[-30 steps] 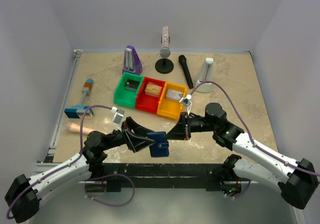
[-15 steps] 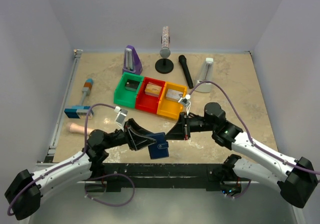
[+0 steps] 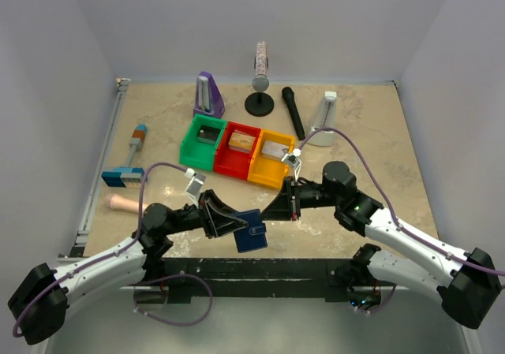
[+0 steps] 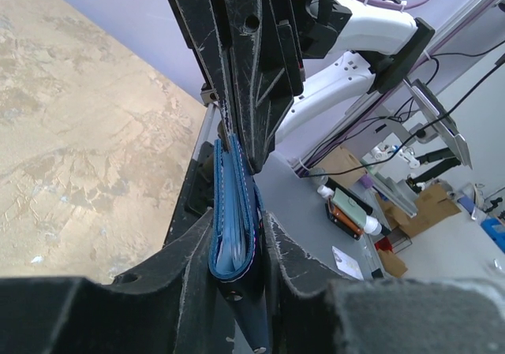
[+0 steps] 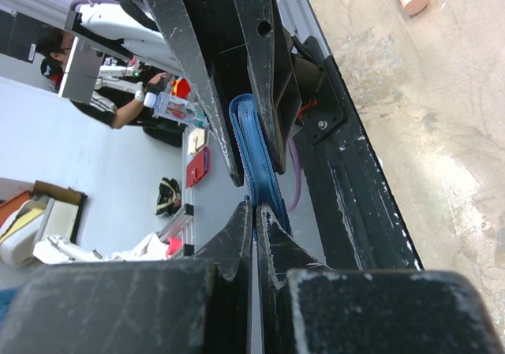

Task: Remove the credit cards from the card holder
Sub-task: Open the card holder.

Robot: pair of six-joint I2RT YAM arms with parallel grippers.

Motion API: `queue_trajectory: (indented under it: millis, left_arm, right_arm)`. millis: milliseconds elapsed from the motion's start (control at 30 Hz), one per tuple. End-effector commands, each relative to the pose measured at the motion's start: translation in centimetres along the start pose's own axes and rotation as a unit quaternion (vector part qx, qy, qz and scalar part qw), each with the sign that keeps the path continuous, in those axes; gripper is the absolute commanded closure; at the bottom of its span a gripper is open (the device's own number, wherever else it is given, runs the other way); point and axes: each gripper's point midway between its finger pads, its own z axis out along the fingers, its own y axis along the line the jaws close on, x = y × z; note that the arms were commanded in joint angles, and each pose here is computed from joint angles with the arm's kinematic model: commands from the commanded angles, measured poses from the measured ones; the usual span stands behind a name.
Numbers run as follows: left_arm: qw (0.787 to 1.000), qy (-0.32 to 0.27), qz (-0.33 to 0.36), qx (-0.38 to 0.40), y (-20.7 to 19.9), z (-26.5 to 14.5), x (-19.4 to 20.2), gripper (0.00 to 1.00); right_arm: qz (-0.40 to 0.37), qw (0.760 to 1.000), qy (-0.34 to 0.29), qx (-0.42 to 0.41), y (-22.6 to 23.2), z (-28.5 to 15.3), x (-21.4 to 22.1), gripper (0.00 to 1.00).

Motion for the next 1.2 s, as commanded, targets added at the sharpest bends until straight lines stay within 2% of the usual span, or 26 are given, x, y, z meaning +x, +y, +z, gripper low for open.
queue_trajectory:
  millis: [0, 267, 367, 433, 533, 567, 633, 700, 833, 967, 1167]
  left_arm:
    - [0.998, -0.012, 0.032, 0.051, -2.4, 0.2, -1.3, 0.71]
    - [0.997, -0.009, 0.034, 0.063, -2.9, 0.1, -1.3, 0.84]
    - [0.997, -0.009, 0.034, 0.063, -2.9, 0.2, -1.4, 0.97]
    - [0.998, -0.008, 0.029, 0.053, -2.6, 0.3, -1.4, 1.0]
    - [0.999, -0.008, 0.026, 0.026, -2.0, 0.5, -1.8, 1.0]
    - [1.0, -0.007, 0.019, 0.007, -1.5, 0.6, -1.9, 1.0]
    - [0.998, -0.006, 0.005, -0.055, 0.2, 0.7, -2.4, 1.0]
    - [0.992, 0.006, -0.007, -0.124, 2.0, 0.7, -2.7, 1.0]
    - [0.968, 0.022, -0.025, -0.247, 4.9, -0.2, -3.5, 1.0]
    - [0.931, 0.01, -0.061, -0.359, 7.5, -1.8, -4.2, 1.0]
    - [0.893, 0.019, -0.102, -0.438, 7.8, -2.2, -5.7, 1.0]
  right_arm:
    - [-0.034, 0.999, -0.036, -0.017, 1.5, -0.1, -2.3, 1.0]
    - [-0.029, 0.999, -0.034, -0.009, 0.7, 0.0, -2.2, 1.0]
    - [-0.027, 0.999, -0.03, -0.005, 0.5, 0.0, -2.1, 1.0]
    - [-0.022, 0.999, -0.027, 0.009, 0.2, 0.0, -2.1, 1.0]
    - [-0.024, 0.998, -0.034, 0.041, -0.3, -0.5, -2.3, 0.58]
    - [-0.024, 0.997, -0.036, 0.058, -0.6, -0.8, -2.3, 0.46]
    - [-0.037, 0.994, -0.041, 0.093, -1.1, -1.6, -2.4, 0.33]
    - [-0.054, 0.988, -0.05, 0.138, -1.7, -2.7, -2.7, 0.28]
    - [-0.085, 0.969, -0.069, 0.221, -2.2, -5.0, -4.0, 0.26]
    - [-0.115, 0.942, -0.065, 0.309, -3.6, -6.5, -4.5, 0.3]
    - [-0.187, 0.889, -0.038, 0.416, -4.6, -6.7, -5.3, 0.34]
